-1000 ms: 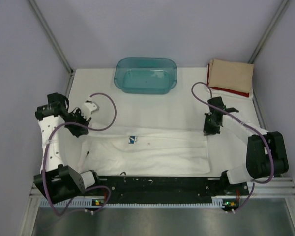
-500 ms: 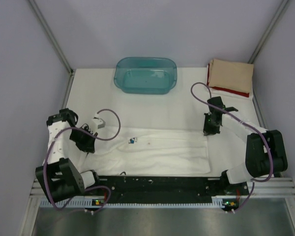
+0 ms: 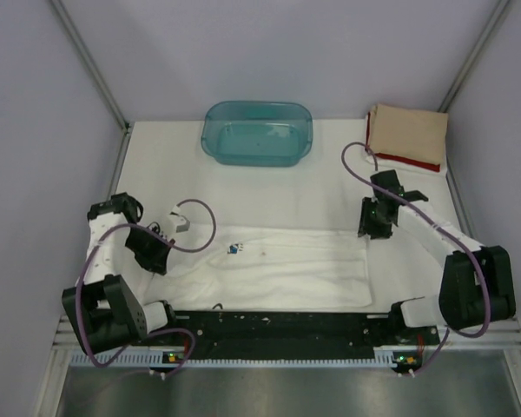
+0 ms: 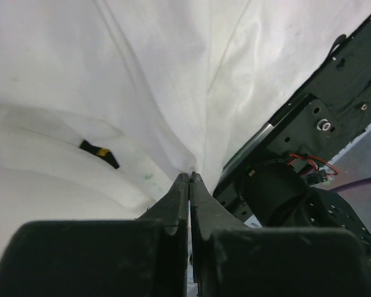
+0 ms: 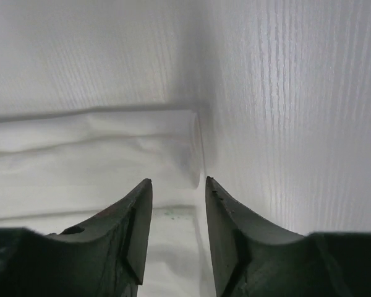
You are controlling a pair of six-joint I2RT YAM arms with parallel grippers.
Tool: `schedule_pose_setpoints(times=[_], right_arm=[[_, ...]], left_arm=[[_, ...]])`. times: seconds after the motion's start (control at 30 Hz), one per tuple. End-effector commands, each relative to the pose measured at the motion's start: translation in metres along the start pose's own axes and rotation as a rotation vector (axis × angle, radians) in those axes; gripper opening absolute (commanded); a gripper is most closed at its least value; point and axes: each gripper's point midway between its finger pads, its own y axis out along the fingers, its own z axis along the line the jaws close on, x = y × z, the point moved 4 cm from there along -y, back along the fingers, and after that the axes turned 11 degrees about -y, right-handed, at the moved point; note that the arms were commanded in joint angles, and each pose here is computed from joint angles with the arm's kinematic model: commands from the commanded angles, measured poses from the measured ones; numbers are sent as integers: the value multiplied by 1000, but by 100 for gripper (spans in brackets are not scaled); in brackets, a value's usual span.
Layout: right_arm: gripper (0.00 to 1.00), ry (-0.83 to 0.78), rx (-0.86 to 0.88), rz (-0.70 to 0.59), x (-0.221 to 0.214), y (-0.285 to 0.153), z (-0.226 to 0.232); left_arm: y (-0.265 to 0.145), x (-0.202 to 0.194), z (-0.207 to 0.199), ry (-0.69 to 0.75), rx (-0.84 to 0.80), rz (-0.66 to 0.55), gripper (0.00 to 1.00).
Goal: Fold and stack the t-shirts
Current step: Fold the other side of the tshirt into a rectangle
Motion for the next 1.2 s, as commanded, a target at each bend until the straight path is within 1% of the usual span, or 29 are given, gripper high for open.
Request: schedule_pose_setpoints(times=[0.0,0.03,0.1,0.17,0.2,0.23,0.27,0.3,0.37,0.43,0.47,0.53,0.63,0.67,0.7,0.73,0.77,0.8,0.87,0.93,1.0,1.07,1.1,1.17], right_arm=[[47,23,-4,-27,-2,-26,-2],[50,28,3,-52,0,-34,-1],[51,38,6,-131,12,-51,-1],[51,20,36,-205,27,-66,5],[48,-4,64,-234,35,-69,11],[44,-31,89,-244,41,-68,19],[35,-59,101,-247,46,-65,26],[27,-103,137,-225,50,-60,38],[12,-188,131,-180,56,-47,54],[3,-255,137,-138,61,-35,69],[0,-267,142,-121,64,-29,75],[0,-312,181,-91,65,-20,90],[0,-366,173,-50,61,-5,99],[0,-370,169,-36,59,-1,99],[3,-374,152,-22,56,4,97],[10,-374,135,-12,55,6,95],[19,-375,68,-12,55,10,86],[26,-369,5,-8,55,11,77],[37,-336,-90,-9,56,12,61],[44,-268,-116,-3,56,13,46],[45,-190,-107,12,55,16,32],[45,-144,-104,11,54,18,21],[45,-137,-106,7,53,17,19],[43,-136,-92,0,49,15,20]], left_arm=[[-29,-6,-28,-34,-41,32,0],[-31,-5,-27,-31,-31,28,0],[-34,-4,-27,-28,-16,21,0],[-35,-4,-26,-21,-10,20,0],[-34,-5,-26,-17,-11,25,0],[-33,-7,-26,-17,-13,32,0],[-31,-9,-26,-14,-19,47,0],[-28,-13,-26,-19,-26,64,0],[-21,-21,-27,-24,-49,105,0],[-11,-32,-29,-24,-82,157,0],[-6,-39,-30,-25,-102,186,0],[1,-45,-32,-31,-139,224,0],[6,-45,-25,-50,-129,240,0],[5,-44,-23,-47,-123,238,3],[4,-43,-22,-43,-121,241,10],[1,-41,-21,-37,-116,234,18],[-4,-37,-20,-28,-110,227,26],[-12,-30,-19,-15,-100,205,30],[-30,-9,-11,7,-37,126,35],[-52,20,-2,12,21,13,40],[-75,58,17,-47,114,-124,45],[-75,83,39,-119,137,-196,46],[-70,94,53,-150,141,-210,44],[-54,103,71,-233,109,-200,40]])
